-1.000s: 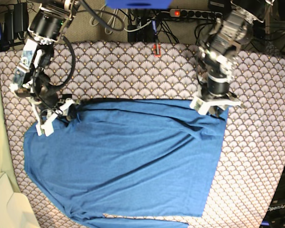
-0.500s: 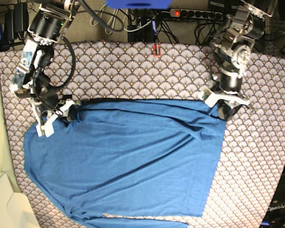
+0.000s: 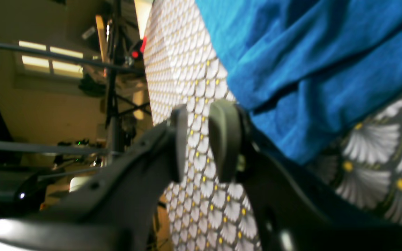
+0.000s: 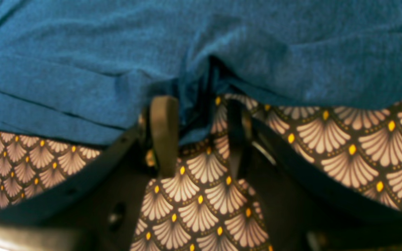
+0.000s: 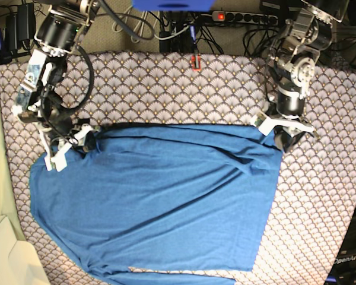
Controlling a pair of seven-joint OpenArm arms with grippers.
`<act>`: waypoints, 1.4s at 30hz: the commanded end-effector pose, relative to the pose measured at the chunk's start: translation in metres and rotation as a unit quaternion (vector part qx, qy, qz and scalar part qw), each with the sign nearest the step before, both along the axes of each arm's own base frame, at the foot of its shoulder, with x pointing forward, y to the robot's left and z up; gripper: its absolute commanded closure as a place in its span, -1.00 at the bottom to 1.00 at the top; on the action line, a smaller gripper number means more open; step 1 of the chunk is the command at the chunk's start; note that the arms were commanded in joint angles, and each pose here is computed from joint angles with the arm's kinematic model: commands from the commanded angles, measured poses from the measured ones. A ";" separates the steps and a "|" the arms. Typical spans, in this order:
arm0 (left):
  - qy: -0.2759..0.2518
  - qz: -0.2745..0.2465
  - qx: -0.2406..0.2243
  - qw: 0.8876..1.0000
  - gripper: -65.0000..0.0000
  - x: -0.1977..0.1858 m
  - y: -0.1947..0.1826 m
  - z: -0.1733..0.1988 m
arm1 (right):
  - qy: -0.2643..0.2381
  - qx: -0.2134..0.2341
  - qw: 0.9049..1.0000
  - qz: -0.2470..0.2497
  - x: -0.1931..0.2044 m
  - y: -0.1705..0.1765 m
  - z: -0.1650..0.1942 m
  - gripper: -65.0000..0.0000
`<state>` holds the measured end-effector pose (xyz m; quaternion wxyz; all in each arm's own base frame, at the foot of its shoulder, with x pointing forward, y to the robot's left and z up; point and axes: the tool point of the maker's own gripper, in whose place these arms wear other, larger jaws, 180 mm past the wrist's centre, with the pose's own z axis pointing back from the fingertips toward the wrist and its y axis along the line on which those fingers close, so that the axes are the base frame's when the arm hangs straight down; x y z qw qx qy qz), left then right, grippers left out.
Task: Fold the T-shirt properly
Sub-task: 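Open the left gripper and regrasp the blue shirt's folded edge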
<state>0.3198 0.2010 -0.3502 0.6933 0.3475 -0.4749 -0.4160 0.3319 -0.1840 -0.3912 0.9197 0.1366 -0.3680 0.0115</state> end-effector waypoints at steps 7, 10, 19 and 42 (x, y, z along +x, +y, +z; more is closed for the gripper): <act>-0.018 -0.008 0.016 1.000 0.00 0.004 0.006 0.010 | -0.034 -0.007 0.999 0.004 0.012 -0.006 0.018 0.25; -0.014 -0.011 0.030 0.999 -0.07 0.004 0.013 0.010 | -0.034 -0.007 0.999 0.004 0.013 -0.006 0.018 0.25; 0.047 -0.128 0.088 0.987 -0.14 -0.022 0.003 -0.029 | -0.037 -0.007 0.999 0.004 0.014 -0.006 0.020 0.25; 0.162 -0.152 0.072 0.972 -0.14 -0.019 -0.005 -0.056 | -0.037 -0.007 0.999 0.004 0.015 -0.006 0.020 0.25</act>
